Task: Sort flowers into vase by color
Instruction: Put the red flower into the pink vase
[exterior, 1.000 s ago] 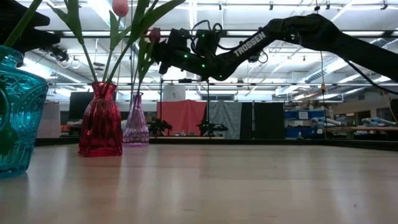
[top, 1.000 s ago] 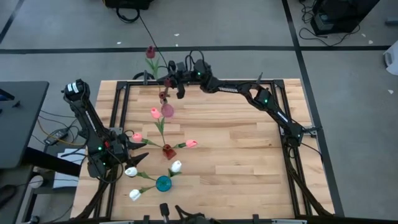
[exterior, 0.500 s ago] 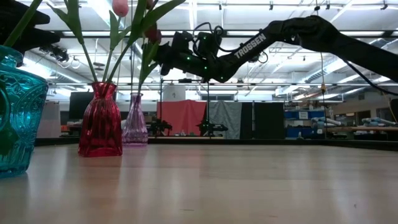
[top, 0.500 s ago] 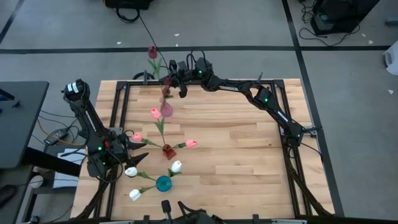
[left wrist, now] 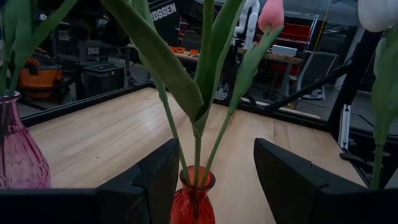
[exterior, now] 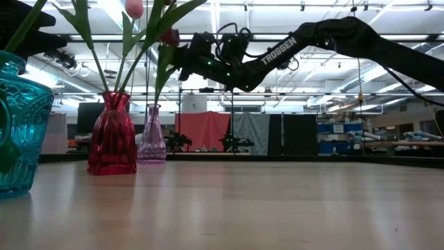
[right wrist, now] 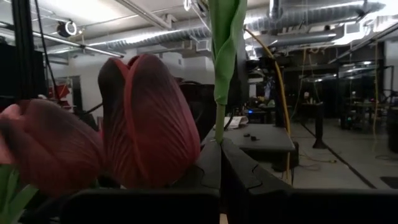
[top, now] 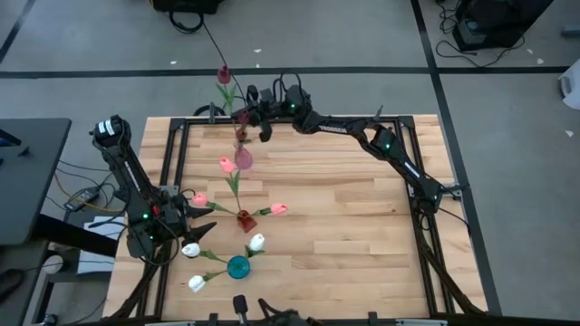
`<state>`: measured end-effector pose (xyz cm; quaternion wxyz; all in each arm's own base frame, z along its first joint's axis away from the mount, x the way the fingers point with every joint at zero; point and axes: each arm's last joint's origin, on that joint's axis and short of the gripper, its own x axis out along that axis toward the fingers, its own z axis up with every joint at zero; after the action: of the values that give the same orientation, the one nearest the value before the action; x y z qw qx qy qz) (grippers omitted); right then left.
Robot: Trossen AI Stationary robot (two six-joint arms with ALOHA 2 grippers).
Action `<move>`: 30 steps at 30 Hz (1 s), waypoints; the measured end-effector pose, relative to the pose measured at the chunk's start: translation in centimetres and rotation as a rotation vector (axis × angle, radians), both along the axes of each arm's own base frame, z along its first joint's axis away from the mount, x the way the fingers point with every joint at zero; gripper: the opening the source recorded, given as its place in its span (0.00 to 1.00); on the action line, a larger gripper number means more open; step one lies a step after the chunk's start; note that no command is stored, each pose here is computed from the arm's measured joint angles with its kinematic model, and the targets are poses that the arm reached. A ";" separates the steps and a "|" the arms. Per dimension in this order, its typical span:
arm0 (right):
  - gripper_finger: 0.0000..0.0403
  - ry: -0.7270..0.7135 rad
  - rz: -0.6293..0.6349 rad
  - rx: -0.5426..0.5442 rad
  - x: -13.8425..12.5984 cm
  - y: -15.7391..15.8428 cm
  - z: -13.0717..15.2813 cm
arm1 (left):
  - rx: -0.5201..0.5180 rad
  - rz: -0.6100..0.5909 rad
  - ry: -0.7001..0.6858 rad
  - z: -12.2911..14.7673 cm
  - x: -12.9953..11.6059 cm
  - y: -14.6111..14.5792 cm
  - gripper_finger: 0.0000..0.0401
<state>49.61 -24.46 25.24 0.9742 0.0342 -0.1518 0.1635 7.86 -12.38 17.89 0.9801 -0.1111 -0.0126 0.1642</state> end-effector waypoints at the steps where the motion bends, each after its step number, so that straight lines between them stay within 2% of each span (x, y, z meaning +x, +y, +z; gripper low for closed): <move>1: 0.02 -0.003 -0.008 0.004 0.1 0.1 0.0 | 0.000 0.000 0.000 0.0 0.0 0.0 0.53; 6: 0.02 -0.009 -0.015 0.000 0.3 0.5 0.0 | 0.000 0.000 0.000 0.0 0.0 0.0 0.53; 12: 0.02 -0.013 -0.033 -0.053 0.3 0.3 -0.1 | 0.000 -0.001 0.000 0.0 0.0 0.0 0.53; 24: 0.02 0.065 -0.022 -0.101 0.4 -0.2 -1.1 | -0.001 -0.005 0.001 0.0 0.0 0.0 0.53; 30: 0.04 0.148 -0.015 -0.104 0.6 -0.3 -2.1 | -0.003 -0.010 0.002 0.0 0.0 0.0 0.53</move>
<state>50.17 -24.73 23.17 0.9844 -0.0056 -0.0712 0.1609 7.86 -12.41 17.89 0.9807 -0.1122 -0.0107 0.1595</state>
